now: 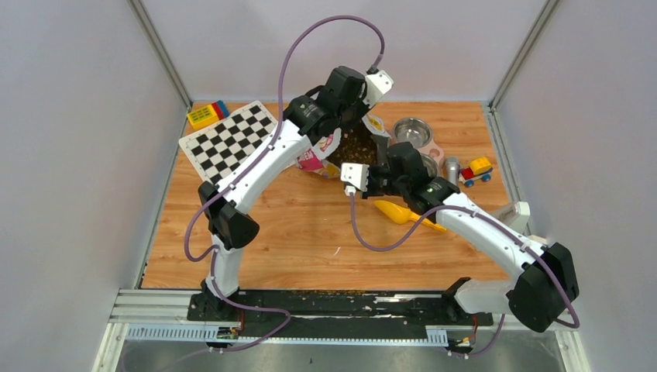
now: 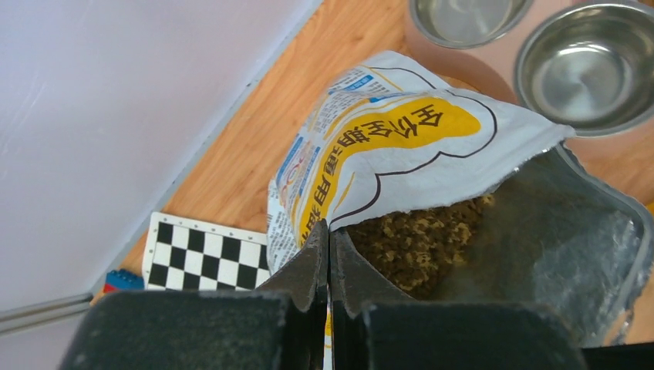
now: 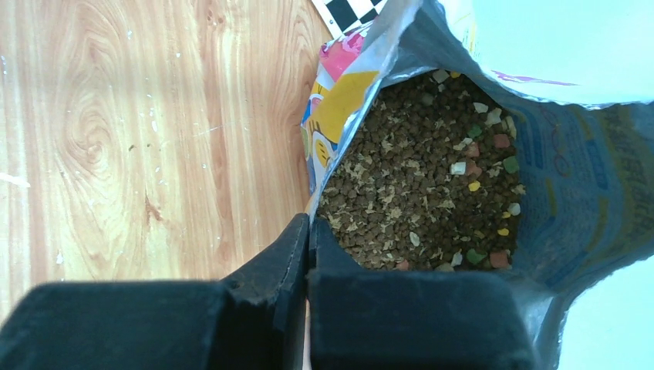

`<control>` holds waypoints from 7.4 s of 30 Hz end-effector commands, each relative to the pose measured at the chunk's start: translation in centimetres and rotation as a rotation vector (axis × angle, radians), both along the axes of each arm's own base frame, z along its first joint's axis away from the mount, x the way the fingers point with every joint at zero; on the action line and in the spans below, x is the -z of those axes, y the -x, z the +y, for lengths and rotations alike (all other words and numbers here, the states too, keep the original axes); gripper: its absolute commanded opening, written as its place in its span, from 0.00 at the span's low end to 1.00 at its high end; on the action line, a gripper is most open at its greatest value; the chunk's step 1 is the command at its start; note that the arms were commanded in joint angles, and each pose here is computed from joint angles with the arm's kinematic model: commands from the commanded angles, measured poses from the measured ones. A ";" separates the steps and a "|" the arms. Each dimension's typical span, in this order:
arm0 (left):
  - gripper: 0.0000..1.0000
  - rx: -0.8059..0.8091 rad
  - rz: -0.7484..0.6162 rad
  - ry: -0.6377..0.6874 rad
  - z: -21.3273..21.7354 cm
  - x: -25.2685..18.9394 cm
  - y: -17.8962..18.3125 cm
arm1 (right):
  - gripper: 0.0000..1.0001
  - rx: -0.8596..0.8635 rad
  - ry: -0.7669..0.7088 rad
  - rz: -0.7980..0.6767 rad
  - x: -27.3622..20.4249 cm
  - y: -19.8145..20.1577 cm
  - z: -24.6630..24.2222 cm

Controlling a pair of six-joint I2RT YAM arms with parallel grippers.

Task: Serve the pet food
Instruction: Adjust the pet food bag at the center of the board, then pick up the spatula from the center of the board, then adjust the spatula.

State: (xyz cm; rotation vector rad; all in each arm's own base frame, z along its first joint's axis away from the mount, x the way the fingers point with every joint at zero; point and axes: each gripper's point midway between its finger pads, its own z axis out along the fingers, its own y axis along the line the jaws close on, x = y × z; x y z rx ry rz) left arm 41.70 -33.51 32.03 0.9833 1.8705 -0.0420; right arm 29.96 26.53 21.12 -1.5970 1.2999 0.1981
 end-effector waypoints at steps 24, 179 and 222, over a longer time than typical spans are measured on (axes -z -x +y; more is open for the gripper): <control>0.00 -0.369 -0.225 0.079 8.4 -6.4 -7.6 | 0.58 0.253 -0.150 -0.278 -7.1 -9.0 1.7; 1.00 0.292 0.537 0.640 3.3 -6.2 13.0 | 0.00 0.620 0.050 -0.731 -12.6 -5.7 -14.9; 0.67 0.075 0.735 1.021 7.1 -3.9 9.6 | 0.00 0.532 0.142 -1.213 -14.8 -2.9 -7.1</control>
